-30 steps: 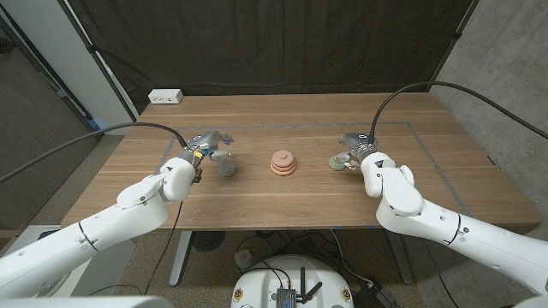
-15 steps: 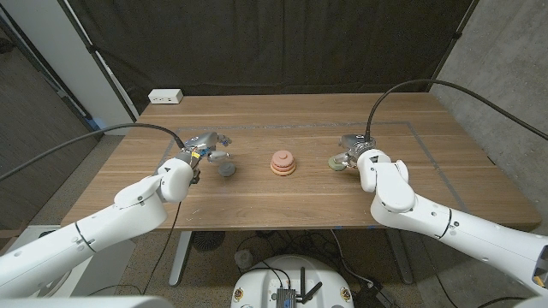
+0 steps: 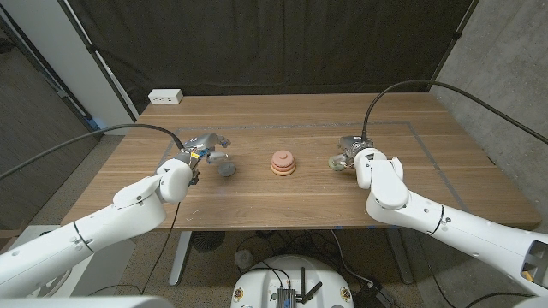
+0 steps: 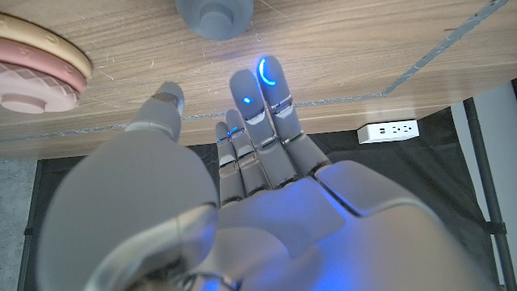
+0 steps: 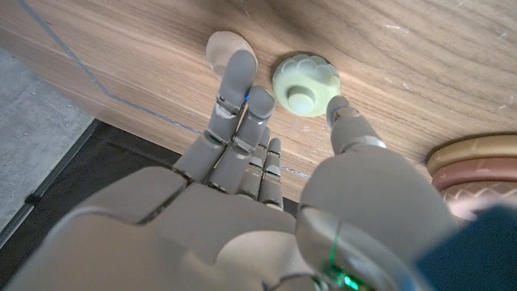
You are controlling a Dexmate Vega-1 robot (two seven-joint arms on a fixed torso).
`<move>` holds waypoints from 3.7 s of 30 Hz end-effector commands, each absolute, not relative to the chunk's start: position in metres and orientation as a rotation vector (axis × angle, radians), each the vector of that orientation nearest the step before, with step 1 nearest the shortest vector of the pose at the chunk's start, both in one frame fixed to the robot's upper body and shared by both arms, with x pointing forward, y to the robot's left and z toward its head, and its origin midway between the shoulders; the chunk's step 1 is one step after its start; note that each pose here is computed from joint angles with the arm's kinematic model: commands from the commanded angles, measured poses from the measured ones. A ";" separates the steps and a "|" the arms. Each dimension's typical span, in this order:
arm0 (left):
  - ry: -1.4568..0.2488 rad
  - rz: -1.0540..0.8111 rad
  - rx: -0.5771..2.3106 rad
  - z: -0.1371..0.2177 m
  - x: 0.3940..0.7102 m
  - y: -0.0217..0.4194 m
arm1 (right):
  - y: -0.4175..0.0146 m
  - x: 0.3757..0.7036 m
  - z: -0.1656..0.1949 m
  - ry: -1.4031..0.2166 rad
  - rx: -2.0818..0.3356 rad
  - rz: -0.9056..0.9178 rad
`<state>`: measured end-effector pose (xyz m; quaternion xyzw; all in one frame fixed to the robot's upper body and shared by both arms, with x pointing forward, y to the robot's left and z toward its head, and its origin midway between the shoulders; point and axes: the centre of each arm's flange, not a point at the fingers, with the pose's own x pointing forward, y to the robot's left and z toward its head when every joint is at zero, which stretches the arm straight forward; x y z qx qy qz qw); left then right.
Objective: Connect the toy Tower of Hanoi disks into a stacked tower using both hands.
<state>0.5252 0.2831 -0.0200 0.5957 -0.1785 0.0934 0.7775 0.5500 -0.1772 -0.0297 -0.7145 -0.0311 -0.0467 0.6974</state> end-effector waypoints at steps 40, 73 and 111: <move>-0.356 0.162 1.260 -0.034 0.529 0.285 | -0.177 0.570 -0.051 0.037 -1.599 -0.067; -0.343 0.136 1.235 -0.041 0.534 0.289 | -0.171 0.575 -0.056 0.041 -1.615 -0.020; -0.376 0.187 1.260 -0.027 0.521 0.289 | -0.177 0.563 -0.031 -0.112 -1.551 -0.049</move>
